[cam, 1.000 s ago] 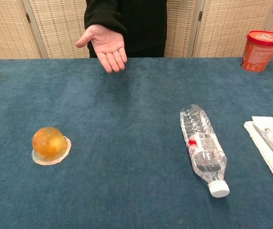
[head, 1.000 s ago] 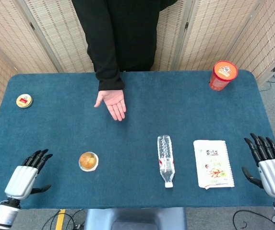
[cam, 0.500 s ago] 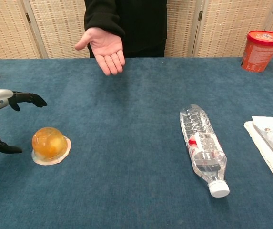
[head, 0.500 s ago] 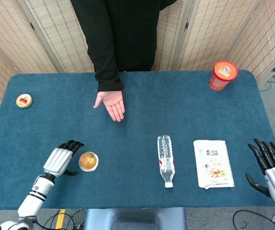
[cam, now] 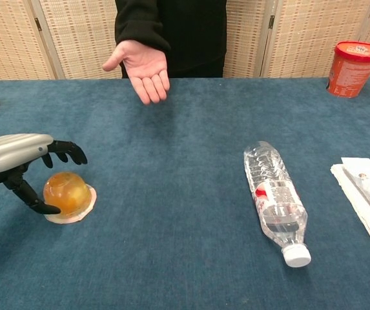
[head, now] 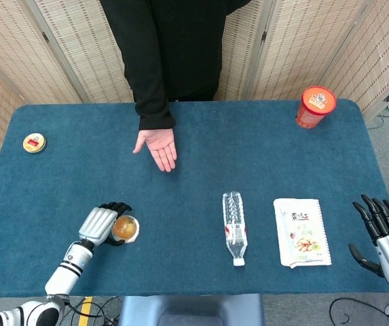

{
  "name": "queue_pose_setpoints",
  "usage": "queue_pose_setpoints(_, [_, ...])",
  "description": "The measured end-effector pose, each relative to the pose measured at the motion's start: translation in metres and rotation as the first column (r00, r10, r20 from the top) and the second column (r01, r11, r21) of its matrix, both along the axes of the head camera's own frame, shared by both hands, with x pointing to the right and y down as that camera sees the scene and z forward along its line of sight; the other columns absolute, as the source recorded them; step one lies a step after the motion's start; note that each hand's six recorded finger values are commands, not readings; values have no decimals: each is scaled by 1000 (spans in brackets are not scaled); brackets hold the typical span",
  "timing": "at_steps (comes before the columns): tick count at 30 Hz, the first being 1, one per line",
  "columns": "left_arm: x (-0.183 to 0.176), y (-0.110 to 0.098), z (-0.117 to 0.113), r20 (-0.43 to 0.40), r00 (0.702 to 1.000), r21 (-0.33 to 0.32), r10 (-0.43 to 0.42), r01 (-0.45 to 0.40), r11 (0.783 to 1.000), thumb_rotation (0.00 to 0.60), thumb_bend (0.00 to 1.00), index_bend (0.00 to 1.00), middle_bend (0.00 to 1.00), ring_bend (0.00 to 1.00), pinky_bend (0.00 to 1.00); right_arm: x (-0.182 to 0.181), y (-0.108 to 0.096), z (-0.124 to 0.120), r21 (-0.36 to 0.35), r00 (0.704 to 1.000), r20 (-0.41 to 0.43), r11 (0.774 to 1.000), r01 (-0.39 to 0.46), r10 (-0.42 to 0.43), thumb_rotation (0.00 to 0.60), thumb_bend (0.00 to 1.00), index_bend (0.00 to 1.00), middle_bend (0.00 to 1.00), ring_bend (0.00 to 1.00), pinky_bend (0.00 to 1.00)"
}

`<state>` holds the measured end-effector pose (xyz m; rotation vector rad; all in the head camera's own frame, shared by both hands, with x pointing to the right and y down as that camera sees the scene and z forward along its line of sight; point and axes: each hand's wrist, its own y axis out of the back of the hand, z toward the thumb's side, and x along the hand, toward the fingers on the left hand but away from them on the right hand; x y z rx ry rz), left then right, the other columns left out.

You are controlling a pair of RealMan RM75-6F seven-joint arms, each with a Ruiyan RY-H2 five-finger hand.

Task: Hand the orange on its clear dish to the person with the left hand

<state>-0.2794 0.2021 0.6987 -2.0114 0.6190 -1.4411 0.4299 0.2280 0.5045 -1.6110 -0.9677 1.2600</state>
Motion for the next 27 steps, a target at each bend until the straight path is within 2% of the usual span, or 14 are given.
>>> queue_pose_setpoints(4, [0, 1, 4, 12, 1000, -7, -5, 5, 1000, 600, 133, 338, 333, 286, 357, 0, 1, -2, 4, 1000, 4, 1000, 2, -2, 600, 254, 0, 0, 0, 0])
queue_pose_setpoints(11, [1, 1, 2, 5, 1000, 29, -9, 9, 1000, 600, 133, 479, 545, 412, 445, 2, 2, -4, 12, 1000, 2, 1000, -6, 6, 600, 254, 0, 0, 0, 0])
queue_pose_setpoints(20, [13, 11, -1, 1, 1000, 69, 13, -13, 998, 600, 133, 538, 631, 466, 489, -1, 7, -7, 19, 1000, 14, 1000, 15, -15, 600, 254, 0, 0, 0, 0])
queue_pose_setpoints(23, [13, 8, -8, 10, 1000, 96, 17, -18, 995, 600, 133, 540, 640, 473, 495, 1, 7, -9, 23, 1000, 23, 1000, 10, -11, 600, 254, 0, 0, 0, 0])
queue_pose_setpoints(27, [12, -3, -30, 20, 1000, 150, 14, -17, 989, 600, 133, 529, 638, 473, 498, 5, 5, -11, 24, 999, 35, 1000, -3, 2, 600, 254, 0, 0, 0, 0])
